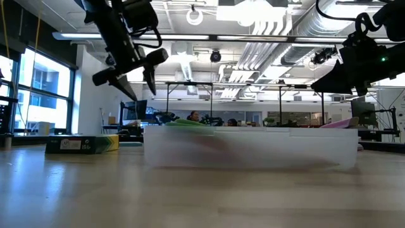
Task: Pack school essentials
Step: Put the blue sticky note into the blue supply box
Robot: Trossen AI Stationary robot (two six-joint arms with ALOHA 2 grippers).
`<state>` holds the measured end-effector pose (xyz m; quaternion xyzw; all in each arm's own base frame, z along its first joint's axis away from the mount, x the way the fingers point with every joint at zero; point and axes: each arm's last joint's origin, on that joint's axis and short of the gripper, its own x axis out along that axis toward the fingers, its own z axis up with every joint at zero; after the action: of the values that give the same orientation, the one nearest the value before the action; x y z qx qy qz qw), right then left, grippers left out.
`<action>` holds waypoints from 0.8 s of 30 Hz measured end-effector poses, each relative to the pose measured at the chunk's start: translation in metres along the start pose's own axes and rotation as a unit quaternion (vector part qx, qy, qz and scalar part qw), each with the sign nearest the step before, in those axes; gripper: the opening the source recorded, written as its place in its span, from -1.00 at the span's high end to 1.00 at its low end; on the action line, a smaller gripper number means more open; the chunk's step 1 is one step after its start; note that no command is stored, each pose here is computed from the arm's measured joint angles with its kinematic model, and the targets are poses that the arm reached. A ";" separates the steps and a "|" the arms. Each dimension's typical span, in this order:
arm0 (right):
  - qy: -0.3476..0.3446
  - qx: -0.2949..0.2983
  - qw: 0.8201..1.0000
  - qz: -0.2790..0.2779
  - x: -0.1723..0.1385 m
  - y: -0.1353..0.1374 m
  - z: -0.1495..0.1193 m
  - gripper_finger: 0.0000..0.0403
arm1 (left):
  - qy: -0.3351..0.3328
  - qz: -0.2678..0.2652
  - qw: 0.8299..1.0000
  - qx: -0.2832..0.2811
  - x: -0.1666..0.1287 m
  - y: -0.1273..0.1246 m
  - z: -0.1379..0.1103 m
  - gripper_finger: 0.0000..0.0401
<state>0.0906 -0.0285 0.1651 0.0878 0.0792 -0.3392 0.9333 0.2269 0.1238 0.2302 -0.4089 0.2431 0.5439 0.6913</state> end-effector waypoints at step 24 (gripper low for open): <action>0.000 0.000 1.000 0.000 0.000 0.000 0.000 0.38 | 0.091 0.149 0.949 -0.264 0.040 0.031 0.002 -0.76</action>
<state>0.0906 -0.0285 0.1651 0.0878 0.0794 -0.3390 0.9333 0.2090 0.1499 0.1902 -0.5833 0.2109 0.6461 0.4449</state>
